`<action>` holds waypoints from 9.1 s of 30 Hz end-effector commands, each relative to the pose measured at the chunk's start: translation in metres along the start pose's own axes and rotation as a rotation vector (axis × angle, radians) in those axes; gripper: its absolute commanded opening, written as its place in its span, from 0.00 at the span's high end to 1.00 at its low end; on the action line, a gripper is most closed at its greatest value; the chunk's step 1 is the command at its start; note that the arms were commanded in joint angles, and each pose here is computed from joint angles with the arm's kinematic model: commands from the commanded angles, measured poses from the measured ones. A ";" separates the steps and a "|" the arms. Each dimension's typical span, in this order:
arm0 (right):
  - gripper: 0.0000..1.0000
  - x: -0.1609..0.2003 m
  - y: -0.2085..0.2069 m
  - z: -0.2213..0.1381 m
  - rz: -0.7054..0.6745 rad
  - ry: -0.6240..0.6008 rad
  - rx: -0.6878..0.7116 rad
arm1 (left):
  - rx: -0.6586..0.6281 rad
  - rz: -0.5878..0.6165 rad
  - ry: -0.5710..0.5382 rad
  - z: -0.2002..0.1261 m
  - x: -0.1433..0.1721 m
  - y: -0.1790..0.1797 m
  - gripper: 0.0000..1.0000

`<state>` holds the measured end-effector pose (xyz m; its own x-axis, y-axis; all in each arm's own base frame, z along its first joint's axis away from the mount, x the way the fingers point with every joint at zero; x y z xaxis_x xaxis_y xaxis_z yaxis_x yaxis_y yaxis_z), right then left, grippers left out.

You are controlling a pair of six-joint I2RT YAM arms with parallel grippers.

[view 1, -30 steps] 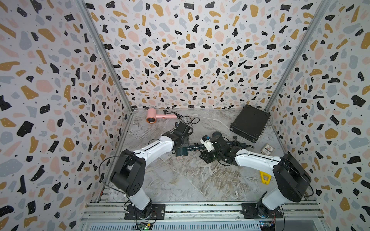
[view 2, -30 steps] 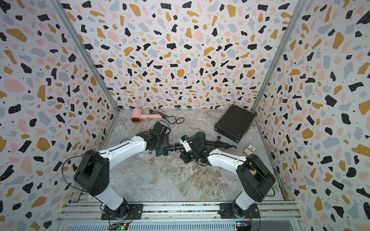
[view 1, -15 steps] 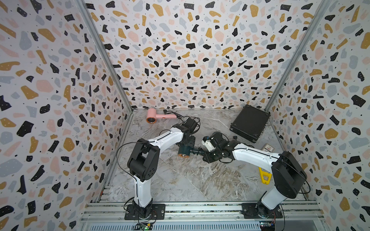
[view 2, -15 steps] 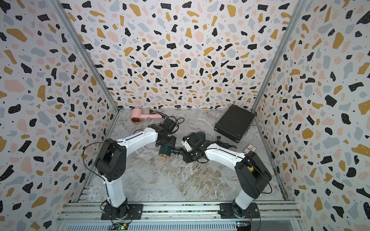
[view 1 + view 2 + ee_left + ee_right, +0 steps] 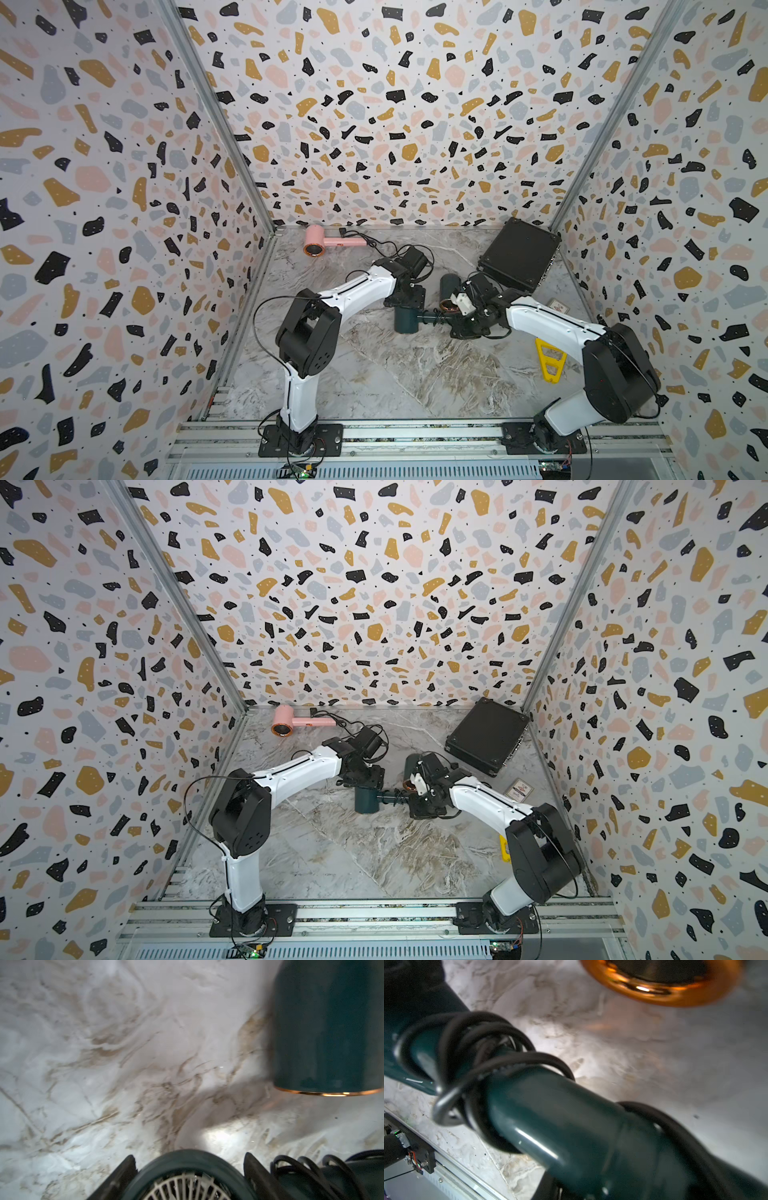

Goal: Wrap the cord around the hair dryer
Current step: Place the hair dryer at the center of the board, then adjust the hair dryer at the center of the board, then move the hair dryer to the center of the board, then pick up the hair dryer from the center of the board.

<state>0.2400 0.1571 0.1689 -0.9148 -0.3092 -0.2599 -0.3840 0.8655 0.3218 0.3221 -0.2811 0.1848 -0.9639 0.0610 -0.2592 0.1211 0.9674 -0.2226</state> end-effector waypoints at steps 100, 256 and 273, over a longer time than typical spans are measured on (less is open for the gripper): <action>0.15 0.019 0.020 0.001 0.134 0.160 0.234 | 0.253 0.110 0.001 -0.062 0.074 0.029 0.06; 0.07 0.021 0.001 -0.031 -0.154 0.052 0.084 | -0.198 -0.319 0.139 0.002 -0.073 0.296 0.08; 0.00 0.022 0.000 -0.036 -0.132 0.043 0.110 | -0.173 -0.289 0.232 0.038 -0.062 0.302 0.27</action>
<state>0.2172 0.1394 0.1877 -0.8596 -0.4487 -0.2443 -0.4968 0.8458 0.1947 0.4317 -0.0009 0.1207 -0.9772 -0.2046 -0.0559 -0.1972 0.9736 -0.1151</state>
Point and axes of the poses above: each gripper's point midway between its finger pads, its own z axis out along the fingers, its own y axis along the line the jaws close on, x = y × z, the point moved 10 cm from there along -z, back along the fingers, and after that the axes turned 9 degrees about -z, right-handed, at the moved point
